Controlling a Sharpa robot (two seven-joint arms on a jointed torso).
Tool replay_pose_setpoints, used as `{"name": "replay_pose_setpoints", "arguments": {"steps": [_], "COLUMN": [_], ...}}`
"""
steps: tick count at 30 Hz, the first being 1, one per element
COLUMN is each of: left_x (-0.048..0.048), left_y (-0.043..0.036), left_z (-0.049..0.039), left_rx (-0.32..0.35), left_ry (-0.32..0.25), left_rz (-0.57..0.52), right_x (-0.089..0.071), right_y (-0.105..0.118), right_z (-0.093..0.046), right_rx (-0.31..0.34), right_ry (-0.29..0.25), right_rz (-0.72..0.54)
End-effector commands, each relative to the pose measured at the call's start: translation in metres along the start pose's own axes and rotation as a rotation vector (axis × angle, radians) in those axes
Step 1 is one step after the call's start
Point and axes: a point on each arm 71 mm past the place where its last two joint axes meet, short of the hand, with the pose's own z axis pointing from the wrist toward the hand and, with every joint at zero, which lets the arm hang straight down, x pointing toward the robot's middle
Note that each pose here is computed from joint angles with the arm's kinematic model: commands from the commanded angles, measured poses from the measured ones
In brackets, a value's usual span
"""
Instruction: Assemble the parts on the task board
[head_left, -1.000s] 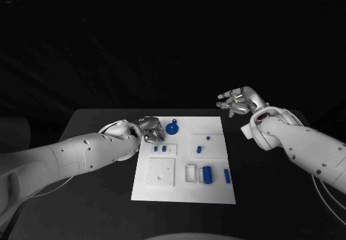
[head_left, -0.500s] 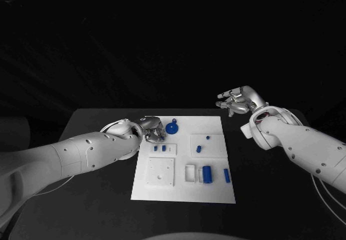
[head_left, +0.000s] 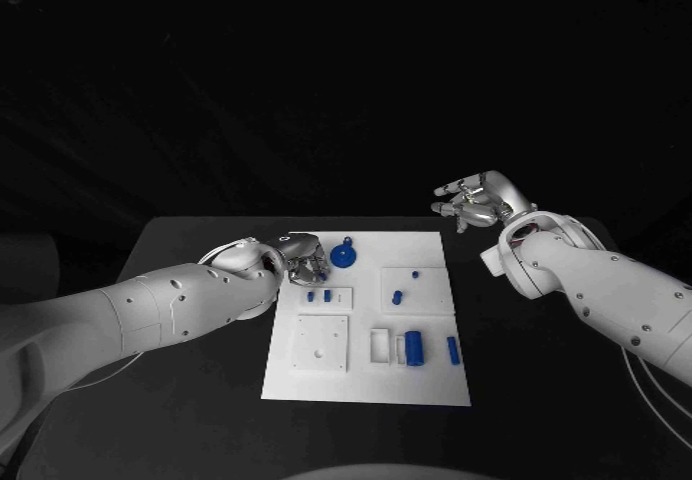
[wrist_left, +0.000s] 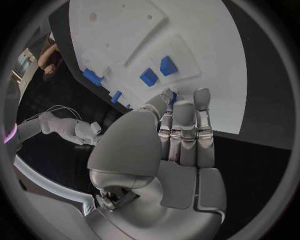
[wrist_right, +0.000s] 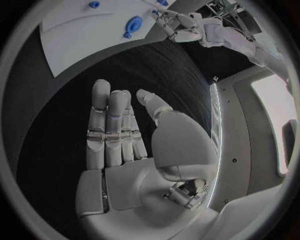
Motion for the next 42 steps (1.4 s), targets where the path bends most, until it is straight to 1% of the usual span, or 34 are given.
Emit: {"name": "replay_pose_setpoints", "arguments": {"steps": [1, 8, 16, 28, 32, 42], "left_x": [0.0022, 0.0019, 0.0038, 0.0119, 0.0123, 0.0099], "left_y": [0.0010, -0.0004, -0.0026, -0.0017, -0.0007, 0.0011], "left_z": [-0.0010, -0.0006, 0.0009, 0.0002, -0.0004, -0.0020], "left_rx": [-0.002, 0.005, 0.009, 0.008, 0.007, 0.015], "left_ry": [0.010, 0.003, 0.018, 0.044, 0.042, 0.008], "left_rz": [0.014, 0.014, 0.013, 0.021, 0.021, 0.016], "right_x": [0.001, 0.001, 0.002, 0.002, 0.001, 0.000], "right_y": [0.001, 0.001, 0.001, 0.001, 0.001, 0.000], "right_z": [0.000, 0.000, 0.000, 0.000, 0.000, 0.000], "right_rx": [-0.006, -0.006, -0.006, -0.006, -0.006, -0.003], "right_ry": [0.010, 0.010, 0.011, 0.011, 0.011, 0.011], "right_rz": [-0.002, -0.002, -0.001, -0.001, -0.001, -0.003]}}
